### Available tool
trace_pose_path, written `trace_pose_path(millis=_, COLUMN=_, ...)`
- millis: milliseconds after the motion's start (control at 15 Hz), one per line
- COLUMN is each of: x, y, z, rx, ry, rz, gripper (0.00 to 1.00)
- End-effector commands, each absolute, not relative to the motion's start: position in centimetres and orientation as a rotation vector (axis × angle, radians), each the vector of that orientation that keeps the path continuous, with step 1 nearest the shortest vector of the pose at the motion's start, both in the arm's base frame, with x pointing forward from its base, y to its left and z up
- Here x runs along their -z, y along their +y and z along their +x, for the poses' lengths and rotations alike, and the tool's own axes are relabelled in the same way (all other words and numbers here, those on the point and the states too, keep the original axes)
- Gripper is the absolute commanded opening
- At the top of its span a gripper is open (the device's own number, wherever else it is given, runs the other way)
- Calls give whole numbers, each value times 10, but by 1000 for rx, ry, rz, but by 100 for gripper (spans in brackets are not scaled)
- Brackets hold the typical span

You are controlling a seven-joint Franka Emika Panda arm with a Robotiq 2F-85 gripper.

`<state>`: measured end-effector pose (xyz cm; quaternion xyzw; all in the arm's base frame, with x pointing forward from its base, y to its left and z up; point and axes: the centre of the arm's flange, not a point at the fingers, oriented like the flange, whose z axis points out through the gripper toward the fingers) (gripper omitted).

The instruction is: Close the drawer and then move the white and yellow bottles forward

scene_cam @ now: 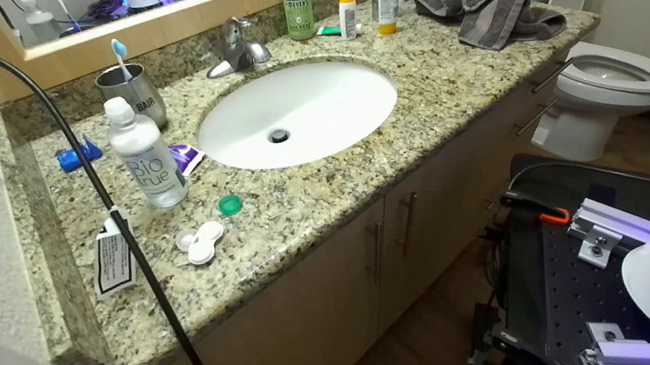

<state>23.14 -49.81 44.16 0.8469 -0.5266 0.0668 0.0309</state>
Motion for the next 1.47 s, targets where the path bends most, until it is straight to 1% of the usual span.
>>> trace_pose_path(millis=0, x=-441, y=-498, z=230, rx=-203, ry=-1627, rz=2608, gripper=100)
trace_pose_path(millis=67, x=-440, y=-499, z=227, rx=-203, ry=-1633, rz=2606, gripper=100)
trace_pose_path(millis=200, x=-429, y=-511, z=233, rx=-183, ry=-1408, rz=2741, gripper=100)
trace_pose_path(millis=467, x=-453, y=-520, z=281, rx=-249, ry=-1095, rz=2883, gripper=100)
trace_pose_path(millis=600, x=-471, y=-514, z=313, rx=-211, ry=-1135, rz=2828, gripper=100)
trace_pose_path(millis=667, x=-480, y=-512, z=327, rx=-202, ry=-1237, rz=2757, gripper=100)
trace_pose_path(millis=800, x=-490, y=-496, z=341, rx=-203, ry=-1344, rz=2653, gripper=100)
trace_pose_path(millis=867, x=-482, y=-499, z=327, rx=-249, ry=-1268, rz=2716, gripper=100)
trace_pose_path(millis=1067, x=-488, y=-494, z=340, rx=-256, ry=-1328, rz=2663, gripper=100)
trace_pose_path(millis=1133, x=-476, y=-497, z=339, rx=-212, ry=-1301, rz=2685, gripper=100)
trace_pose_path(millis=1200, x=-471, y=-506, z=351, rx=-150, ry=-1242, rz=2755, gripper=100)
trace_pose_path(millis=1400, x=-466, y=-527, z=374, rx=-127, ry=-1048, rz=2940, gripper=100)
